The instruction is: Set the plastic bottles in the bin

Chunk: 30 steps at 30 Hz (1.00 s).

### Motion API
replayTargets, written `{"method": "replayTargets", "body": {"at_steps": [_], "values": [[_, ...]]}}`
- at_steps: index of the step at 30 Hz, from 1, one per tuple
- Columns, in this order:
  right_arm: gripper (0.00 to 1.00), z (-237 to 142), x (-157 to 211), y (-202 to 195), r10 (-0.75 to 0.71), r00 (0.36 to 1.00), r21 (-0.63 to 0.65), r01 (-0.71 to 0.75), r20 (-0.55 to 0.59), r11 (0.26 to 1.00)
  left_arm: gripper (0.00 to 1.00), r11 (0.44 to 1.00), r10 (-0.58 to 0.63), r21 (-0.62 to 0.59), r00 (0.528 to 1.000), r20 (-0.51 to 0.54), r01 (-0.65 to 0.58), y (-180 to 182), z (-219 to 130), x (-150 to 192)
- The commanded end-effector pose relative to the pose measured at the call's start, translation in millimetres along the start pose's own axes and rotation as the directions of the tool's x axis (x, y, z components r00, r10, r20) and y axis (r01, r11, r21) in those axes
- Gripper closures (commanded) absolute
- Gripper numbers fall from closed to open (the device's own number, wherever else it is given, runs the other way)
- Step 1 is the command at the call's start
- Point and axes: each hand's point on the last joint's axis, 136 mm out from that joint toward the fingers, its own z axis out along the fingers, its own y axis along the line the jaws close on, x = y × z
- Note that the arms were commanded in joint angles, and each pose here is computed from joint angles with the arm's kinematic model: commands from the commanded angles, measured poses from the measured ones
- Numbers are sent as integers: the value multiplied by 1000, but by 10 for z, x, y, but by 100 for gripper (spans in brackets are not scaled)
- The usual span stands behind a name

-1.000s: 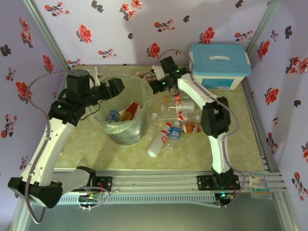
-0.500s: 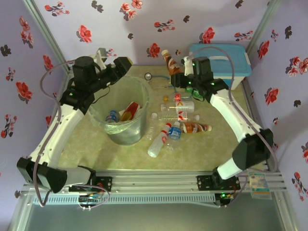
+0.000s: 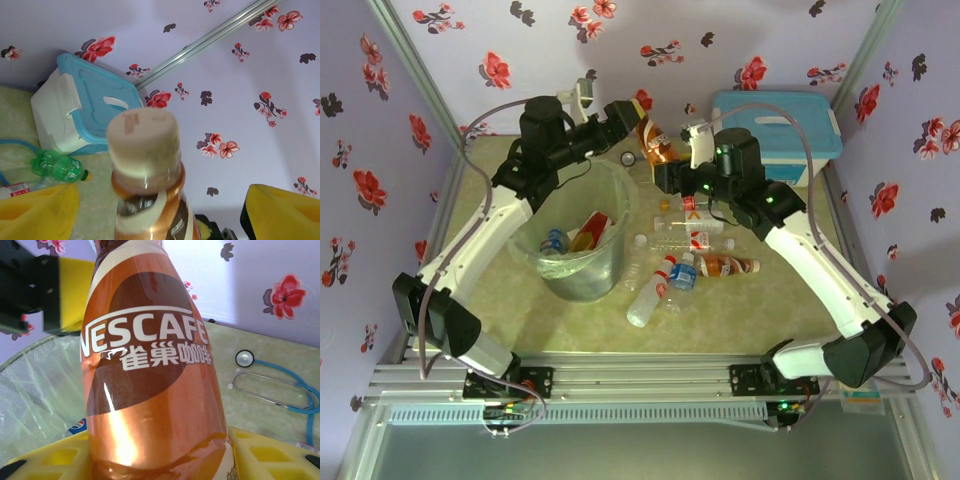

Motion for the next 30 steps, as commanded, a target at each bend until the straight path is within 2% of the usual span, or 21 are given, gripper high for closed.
{"method": "replayTargets", "body": {"at_steps": [1,6,10,14,18,21,23,27,30], "values": [[48,-67,-111,166,-33,999,-50,34,23,998,17,997,-8,77,1000,21,7,-180,75,-80],[48,-26,-60,238,-32,999,-78,34,18,996,26,996,-31,89,999,29,28,-159,144,-91],[48,-4,-31,217,-29,999,-71,30,16,997,47,995,-38,97,999,26,35,-182,158,-80],[46,17,-36,216,-28,999,-72,29,17,997,62,995,-38,97,999,27,35,-190,156,-84],[31,8,-81,212,-34,999,-65,36,30,997,69,995,-34,99,999,28,31,-220,146,-100],[16,-29,-145,210,-44,998,-54,46,41,997,73,995,-23,98,999,36,19,-240,118,-141],[1,-70,-205,188,-48,998,-33,50,39,998,74,994,-23,112,999,34,20,-259,103,-169],[1,-295,-360,28,-63,996,71,59,67,996,75,996,-6,92,999,38,3,-218,-26,-272],[1,-525,-446,-212,-51,994,156,35,101,987,76,999,42,27,999,31,-43,-127,-243,-360]]}}
